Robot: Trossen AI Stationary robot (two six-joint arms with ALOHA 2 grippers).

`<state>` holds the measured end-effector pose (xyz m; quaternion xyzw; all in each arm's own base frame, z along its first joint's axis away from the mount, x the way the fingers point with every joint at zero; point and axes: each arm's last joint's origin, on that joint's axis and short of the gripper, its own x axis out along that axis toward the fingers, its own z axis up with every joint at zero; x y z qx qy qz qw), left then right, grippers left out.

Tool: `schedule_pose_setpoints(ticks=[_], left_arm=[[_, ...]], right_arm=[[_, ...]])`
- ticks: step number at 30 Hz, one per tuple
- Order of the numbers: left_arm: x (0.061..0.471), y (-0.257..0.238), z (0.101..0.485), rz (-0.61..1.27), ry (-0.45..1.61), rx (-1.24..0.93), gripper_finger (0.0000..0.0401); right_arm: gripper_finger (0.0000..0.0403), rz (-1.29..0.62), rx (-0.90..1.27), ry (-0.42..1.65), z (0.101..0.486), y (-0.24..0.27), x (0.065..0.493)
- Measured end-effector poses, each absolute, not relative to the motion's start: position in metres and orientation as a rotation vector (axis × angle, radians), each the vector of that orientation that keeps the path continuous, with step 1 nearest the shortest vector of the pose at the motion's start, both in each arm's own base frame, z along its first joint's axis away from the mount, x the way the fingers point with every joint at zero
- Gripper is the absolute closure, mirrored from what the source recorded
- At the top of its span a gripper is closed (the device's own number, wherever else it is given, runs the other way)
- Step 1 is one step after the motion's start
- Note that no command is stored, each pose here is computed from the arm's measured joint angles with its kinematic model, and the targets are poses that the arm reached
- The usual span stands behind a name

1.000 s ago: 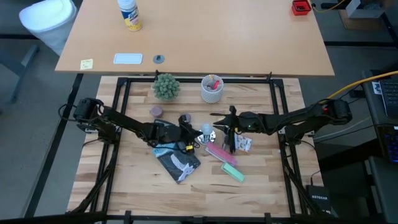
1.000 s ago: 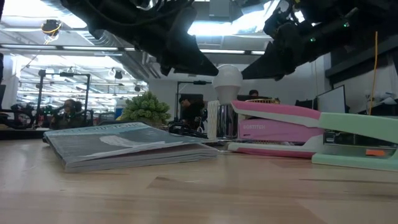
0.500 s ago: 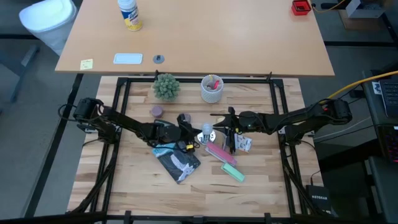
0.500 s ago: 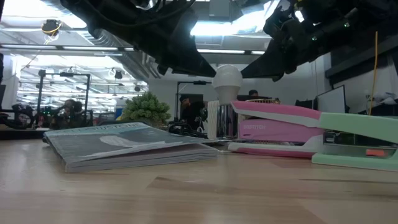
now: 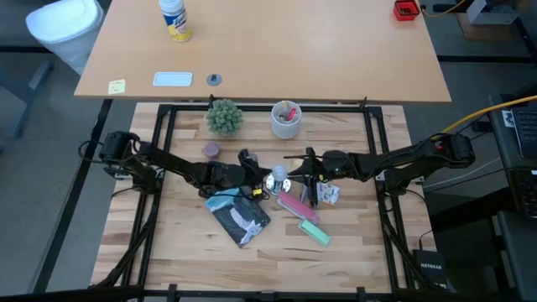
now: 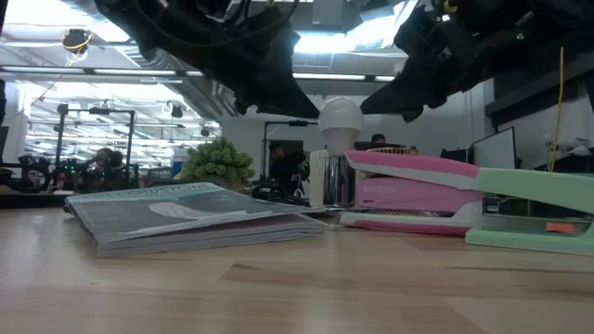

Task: Screw lightbulb
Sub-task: Insert the white lightbulb into the silver lamp

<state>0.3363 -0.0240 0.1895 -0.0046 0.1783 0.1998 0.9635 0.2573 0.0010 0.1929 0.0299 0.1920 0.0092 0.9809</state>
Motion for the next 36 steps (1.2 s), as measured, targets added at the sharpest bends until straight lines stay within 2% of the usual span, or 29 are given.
schedule_pose_setpoints(ticks=[15,18,24,30,36], left_arm=[[0.332,-0.019,0.203,0.467,0.329,0.070,0.0400],[0.331,-0.022,0.206,0.459,0.319,0.066,0.0400],[0.330,-0.038,0.206,0.357,0.324,0.064,0.0400],[0.331,-0.047,0.205,0.203,0.335,0.039,0.0400],[0.333,-0.044,0.200,0.211,0.350,0.020,0.0400]], right_arm=[[0.0347,0.028,0.030,0.327,0.206,0.001,0.252],[0.0347,-0.045,0.008,0.285,0.216,-0.001,0.248],[0.0347,-0.226,-0.041,0.286,0.215,-0.007,0.248],[0.0347,-0.231,-0.049,0.347,0.197,-0.007,0.258],[0.0347,-0.218,-0.045,0.353,0.188,-0.006,0.264]])
